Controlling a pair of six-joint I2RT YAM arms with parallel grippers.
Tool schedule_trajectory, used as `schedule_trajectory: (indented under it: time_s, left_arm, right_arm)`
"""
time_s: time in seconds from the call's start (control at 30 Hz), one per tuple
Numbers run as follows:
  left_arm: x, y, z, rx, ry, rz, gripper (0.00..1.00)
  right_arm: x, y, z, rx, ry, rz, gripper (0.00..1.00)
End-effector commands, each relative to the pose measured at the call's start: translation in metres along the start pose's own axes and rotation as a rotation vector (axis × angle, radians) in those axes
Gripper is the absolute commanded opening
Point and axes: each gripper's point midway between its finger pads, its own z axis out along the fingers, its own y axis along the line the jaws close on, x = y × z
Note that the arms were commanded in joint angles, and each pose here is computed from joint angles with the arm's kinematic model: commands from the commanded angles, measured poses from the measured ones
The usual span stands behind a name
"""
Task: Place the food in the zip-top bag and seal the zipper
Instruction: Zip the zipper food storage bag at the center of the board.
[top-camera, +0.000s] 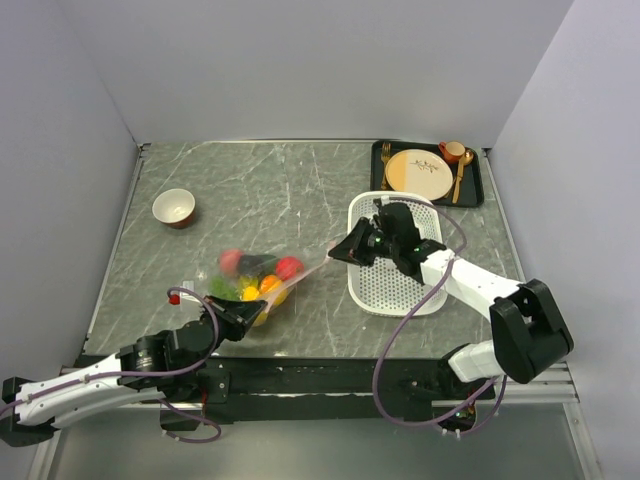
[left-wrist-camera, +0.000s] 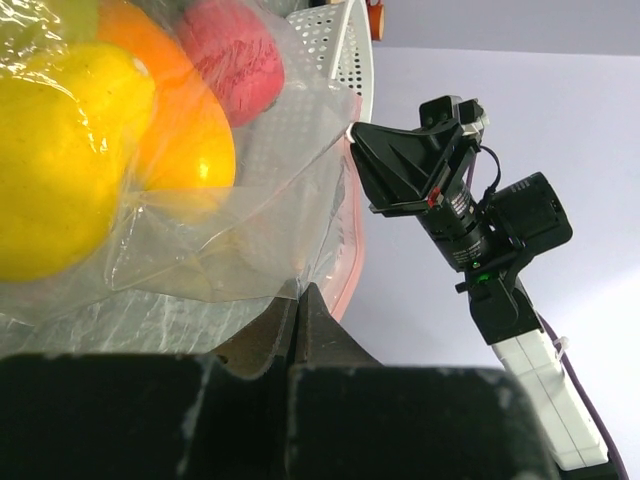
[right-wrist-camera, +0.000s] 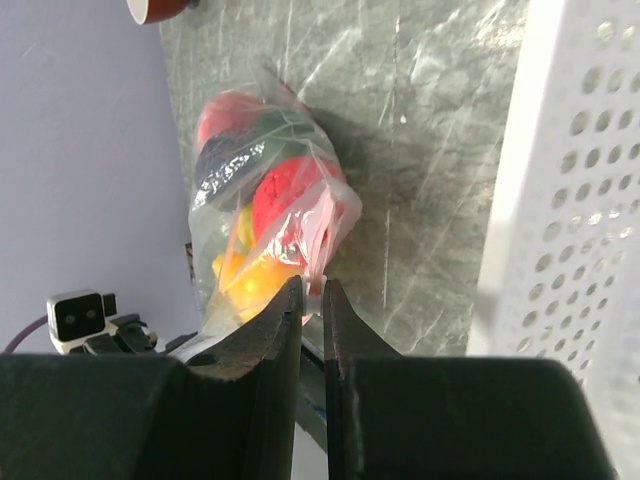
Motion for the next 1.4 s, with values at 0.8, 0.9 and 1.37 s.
schedule_trajectory:
  time_s: [0.8,0.9,1.37]
  left_arm:
    - [-0.013,-0.017,-0.004,0.048,-0.051,-0.035,0.01]
    - [-0.013,-0.016,-0.004,0.048,-0.051,-0.038,0.01]
    - [0.003,-0.016,0.004,0.096,-0.005,-0.043,0.01]
  right_arm:
    - [-0.082,-0.006,0.007,0.095,-0.195,-0.085,0.11]
    - [-0.083,-0.005,0.008,0.072,-0.183,-0.065,0.11]
    - [-0.084,-0.002,-0.006,0.019,-0.195,-0.024,0.56]
